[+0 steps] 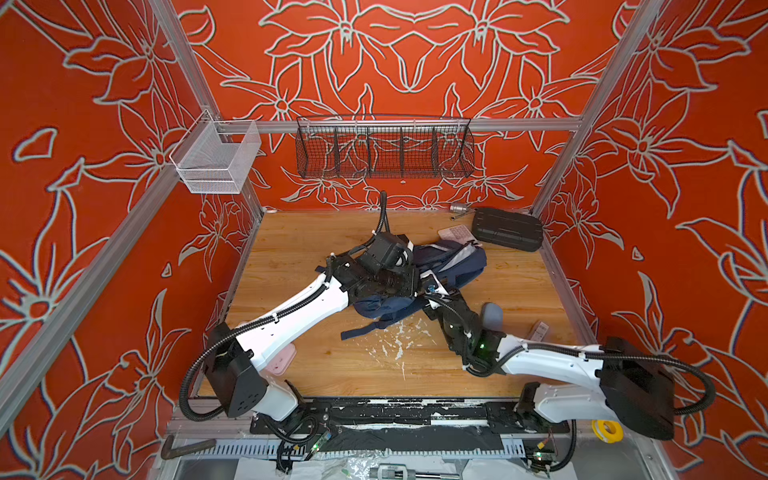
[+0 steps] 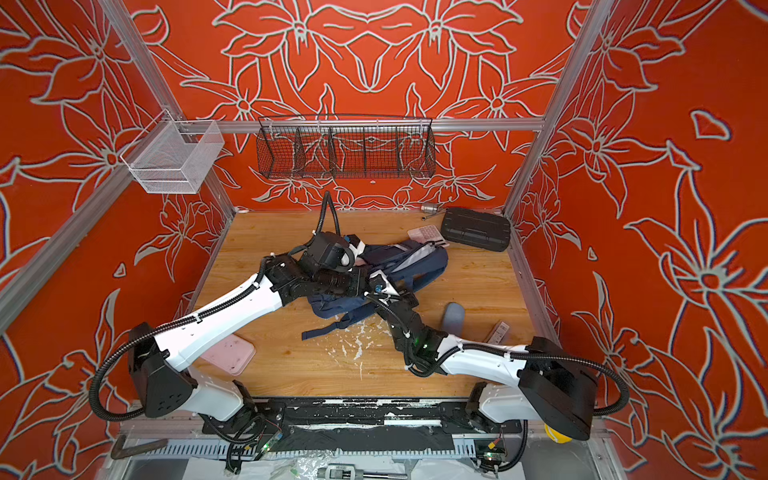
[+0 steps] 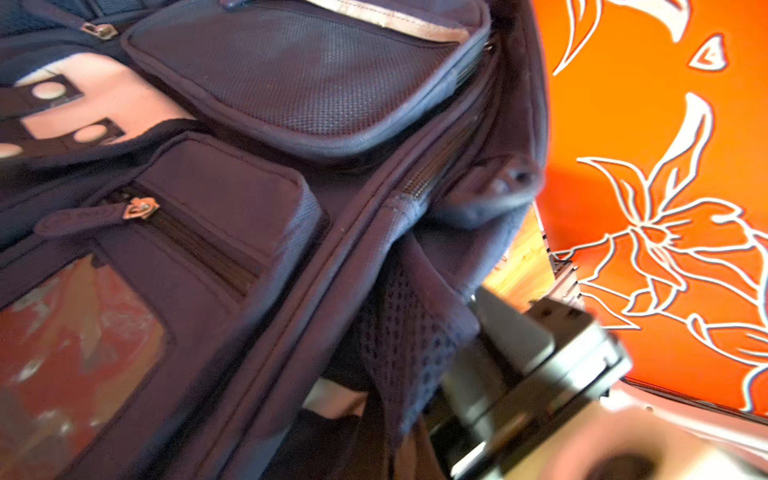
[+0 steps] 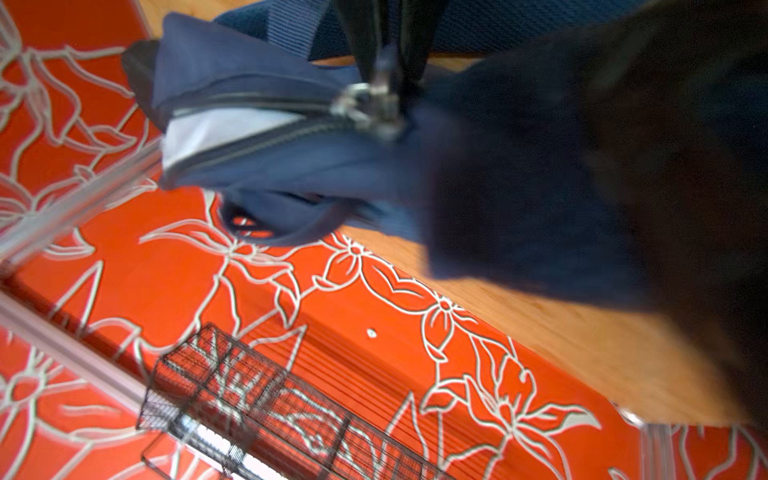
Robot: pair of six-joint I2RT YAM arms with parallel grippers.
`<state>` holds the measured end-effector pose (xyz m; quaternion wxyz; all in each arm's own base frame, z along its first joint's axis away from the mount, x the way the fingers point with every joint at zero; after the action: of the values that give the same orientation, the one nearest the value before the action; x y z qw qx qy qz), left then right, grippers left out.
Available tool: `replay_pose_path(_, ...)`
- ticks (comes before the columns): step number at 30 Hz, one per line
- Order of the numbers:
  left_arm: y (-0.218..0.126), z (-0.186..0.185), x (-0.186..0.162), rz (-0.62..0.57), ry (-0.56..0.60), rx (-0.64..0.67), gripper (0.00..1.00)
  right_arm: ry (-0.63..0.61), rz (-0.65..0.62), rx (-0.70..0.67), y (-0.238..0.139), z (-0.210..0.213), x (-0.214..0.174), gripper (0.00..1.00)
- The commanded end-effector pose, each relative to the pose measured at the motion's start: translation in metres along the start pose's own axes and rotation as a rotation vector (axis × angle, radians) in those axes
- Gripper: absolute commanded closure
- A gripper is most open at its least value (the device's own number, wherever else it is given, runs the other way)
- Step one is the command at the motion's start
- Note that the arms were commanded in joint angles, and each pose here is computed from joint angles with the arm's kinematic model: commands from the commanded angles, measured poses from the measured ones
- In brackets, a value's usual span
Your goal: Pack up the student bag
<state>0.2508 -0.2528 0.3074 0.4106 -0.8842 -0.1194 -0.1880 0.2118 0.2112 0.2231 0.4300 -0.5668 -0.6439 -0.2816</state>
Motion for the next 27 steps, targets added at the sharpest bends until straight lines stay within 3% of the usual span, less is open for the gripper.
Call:
replay_pose_path(1, -0.015, -0.018, 0.011, -0.068, 0.070, -0.052, 1.00, 0.103, -0.086, 0.067, -0.009, -0.009, 0.009, 1.00)
replay_pose_path(8, -0.027, -0.016, 0.011, -0.105, 0.199, -0.023, 1.00, 0.248, -0.099, 0.233, -0.029, -0.028, -0.010, 1.00)
replay_pose_path(18, -0.024, -0.014, 0.007, -0.065, 0.274, -0.018, 1.00, 0.305, -0.116, 0.375, -0.027, -0.025, -0.008, 1.00)
replay_pose_path(27, -0.017, -0.008, -0.002, -0.020, 0.333, -0.030, 1.00, 0.351, -0.124, 0.400, -0.019, -0.019, -0.003, 1.00)
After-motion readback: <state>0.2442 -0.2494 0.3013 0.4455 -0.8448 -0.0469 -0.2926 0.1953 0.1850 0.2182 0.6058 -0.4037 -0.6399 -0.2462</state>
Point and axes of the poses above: each gripper's point midway between its finger pads, its own y axis out along the fingers, its own z axis along the line the jaws close on, x = y × z, the point moved 9 cm from there along -y, back along the fingers, and after that the axes turned 6 degrees about -y, right-handed, at the moved point
